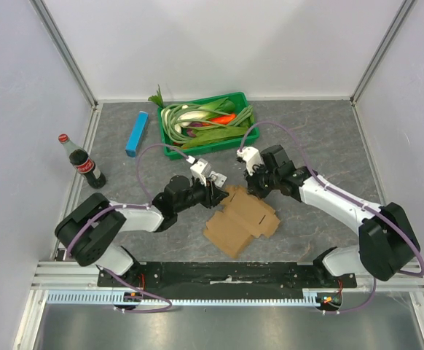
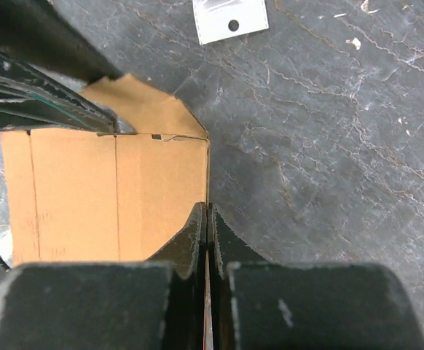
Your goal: Fold the paper box
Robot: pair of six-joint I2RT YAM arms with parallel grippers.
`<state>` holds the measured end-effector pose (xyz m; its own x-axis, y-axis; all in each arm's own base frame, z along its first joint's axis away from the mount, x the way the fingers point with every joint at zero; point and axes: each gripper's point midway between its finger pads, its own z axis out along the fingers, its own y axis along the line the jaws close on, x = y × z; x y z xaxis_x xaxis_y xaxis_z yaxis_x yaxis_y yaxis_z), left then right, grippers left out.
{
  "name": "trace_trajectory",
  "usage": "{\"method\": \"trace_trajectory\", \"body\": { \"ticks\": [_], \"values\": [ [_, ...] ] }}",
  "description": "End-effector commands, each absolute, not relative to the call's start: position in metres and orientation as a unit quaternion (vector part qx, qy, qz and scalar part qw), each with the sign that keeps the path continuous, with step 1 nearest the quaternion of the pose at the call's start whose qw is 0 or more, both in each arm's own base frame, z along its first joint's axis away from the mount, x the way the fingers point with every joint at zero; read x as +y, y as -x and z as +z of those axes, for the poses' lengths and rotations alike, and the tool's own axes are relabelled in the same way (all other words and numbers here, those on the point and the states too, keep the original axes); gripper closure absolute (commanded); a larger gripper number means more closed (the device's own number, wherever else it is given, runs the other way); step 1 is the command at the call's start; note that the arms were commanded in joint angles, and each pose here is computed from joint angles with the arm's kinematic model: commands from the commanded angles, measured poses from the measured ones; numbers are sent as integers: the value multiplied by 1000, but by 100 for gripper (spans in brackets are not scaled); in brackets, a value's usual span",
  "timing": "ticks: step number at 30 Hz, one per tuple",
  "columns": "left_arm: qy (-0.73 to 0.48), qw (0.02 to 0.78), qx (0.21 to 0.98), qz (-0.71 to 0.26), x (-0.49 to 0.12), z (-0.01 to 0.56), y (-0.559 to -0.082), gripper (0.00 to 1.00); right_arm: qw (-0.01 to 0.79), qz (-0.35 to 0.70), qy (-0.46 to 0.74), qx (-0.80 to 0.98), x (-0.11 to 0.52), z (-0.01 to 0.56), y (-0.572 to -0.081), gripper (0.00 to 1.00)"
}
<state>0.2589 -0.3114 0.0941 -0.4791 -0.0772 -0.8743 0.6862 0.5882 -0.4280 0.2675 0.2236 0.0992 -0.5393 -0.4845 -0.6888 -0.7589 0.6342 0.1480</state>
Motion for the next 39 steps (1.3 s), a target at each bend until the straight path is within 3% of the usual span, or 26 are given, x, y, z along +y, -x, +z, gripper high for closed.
{"method": "trace_trajectory", "body": {
  "ticks": [1, 5, 8, 9, 12, 29, 39],
  "values": [
    [-164, 488, 761, -396, -304, 130, -268, 53, 377, 145, 385, 830, 221, 115, -280, 100],
    [-136, 520, 742, -401, -286, 152, -259, 44, 412, 65, 416, 808, 222, 125, -282, 100],
    [-140, 533, 738, -388, -277, 154, -258, 50, 437, 13, 431, 789, 223, 131, -282, 100],
    [-145, 533, 739, -386, -278, 153, -258, 57, 442, -11, 438, 783, 220, 133, -284, 100],
    [-172, 520, 735, -399, -289, 147, -255, 61, 450, -24, 457, 767, 230, 132, -283, 100],
    [-198, 541, 708, -407, -317, 138, -265, 50, 438, 44, 485, 756, 259, 121, -273, 100],
    [-199, 552, 722, -368, -322, 134, -279, 60, 445, 56, 483, 752, 262, 131, -271, 100]
  ]
}}
